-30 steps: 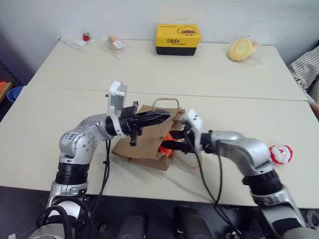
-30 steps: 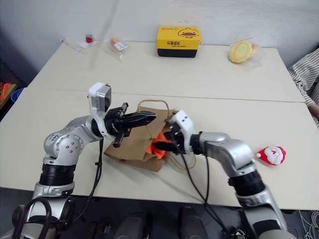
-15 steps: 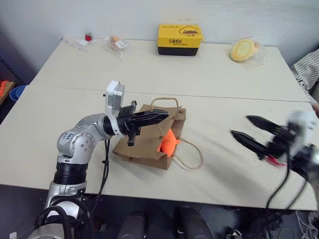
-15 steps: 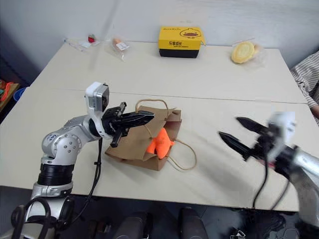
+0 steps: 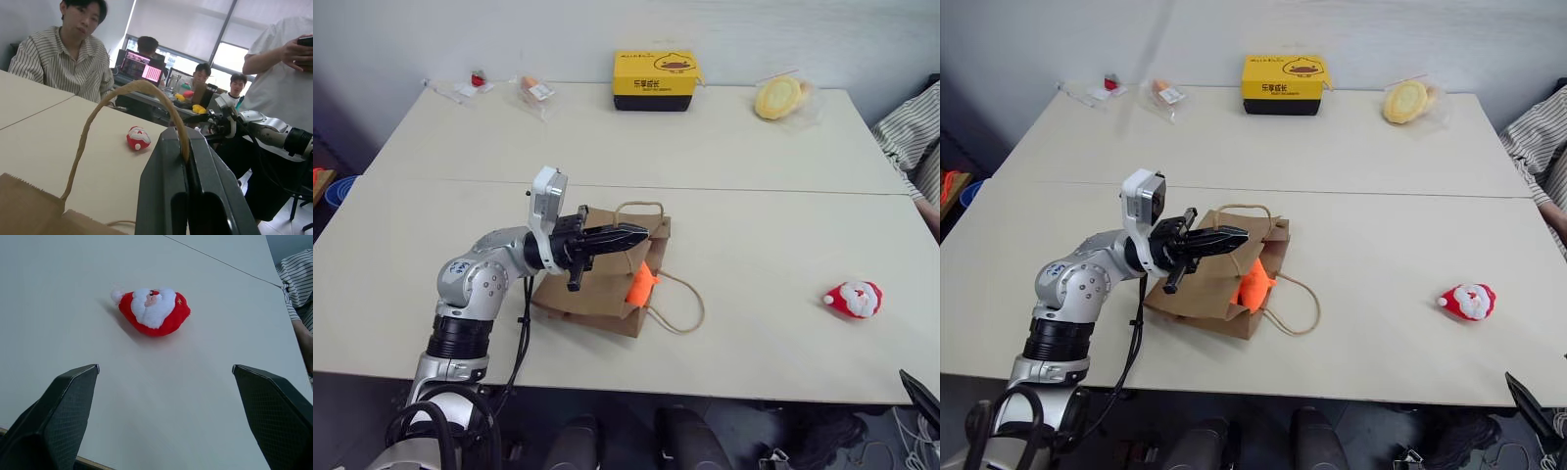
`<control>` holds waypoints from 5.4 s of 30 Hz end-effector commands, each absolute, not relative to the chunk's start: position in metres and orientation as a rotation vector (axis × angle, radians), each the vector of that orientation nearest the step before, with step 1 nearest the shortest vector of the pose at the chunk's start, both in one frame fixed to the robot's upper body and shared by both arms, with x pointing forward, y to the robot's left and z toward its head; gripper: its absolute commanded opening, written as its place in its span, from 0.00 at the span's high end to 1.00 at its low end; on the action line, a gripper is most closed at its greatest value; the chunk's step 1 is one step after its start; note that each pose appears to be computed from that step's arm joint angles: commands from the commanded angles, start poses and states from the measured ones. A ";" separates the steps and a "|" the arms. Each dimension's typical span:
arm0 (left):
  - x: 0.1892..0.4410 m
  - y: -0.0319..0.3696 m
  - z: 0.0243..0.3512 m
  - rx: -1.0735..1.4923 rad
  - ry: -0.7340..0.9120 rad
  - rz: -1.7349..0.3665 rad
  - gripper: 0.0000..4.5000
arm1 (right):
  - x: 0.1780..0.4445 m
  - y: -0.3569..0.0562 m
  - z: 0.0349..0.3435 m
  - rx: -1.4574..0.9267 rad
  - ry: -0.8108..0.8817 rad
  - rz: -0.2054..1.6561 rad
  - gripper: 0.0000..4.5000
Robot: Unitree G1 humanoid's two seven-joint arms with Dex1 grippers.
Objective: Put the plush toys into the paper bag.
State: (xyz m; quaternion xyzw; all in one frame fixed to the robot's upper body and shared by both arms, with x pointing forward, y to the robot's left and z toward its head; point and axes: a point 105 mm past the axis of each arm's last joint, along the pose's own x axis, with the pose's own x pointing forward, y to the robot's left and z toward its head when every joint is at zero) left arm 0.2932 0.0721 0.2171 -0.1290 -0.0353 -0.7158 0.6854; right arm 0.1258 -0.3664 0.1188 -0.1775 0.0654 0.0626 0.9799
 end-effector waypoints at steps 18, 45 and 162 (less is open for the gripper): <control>0.283 0.074 0.235 -0.214 -0.149 -1.597 1.00 | 0.253 -0.369 0.108 -0.535 0.500 0.347 0.21; 0.271 0.098 0.260 -0.200 -0.109 -1.600 1.00 | 0.314 -0.037 0.168 -0.100 0.100 1.097 0.96; 0.265 0.129 0.267 -0.178 -0.109 -1.499 1.00 | 0.302 -0.104 0.153 0.915 0.576 0.831 0.83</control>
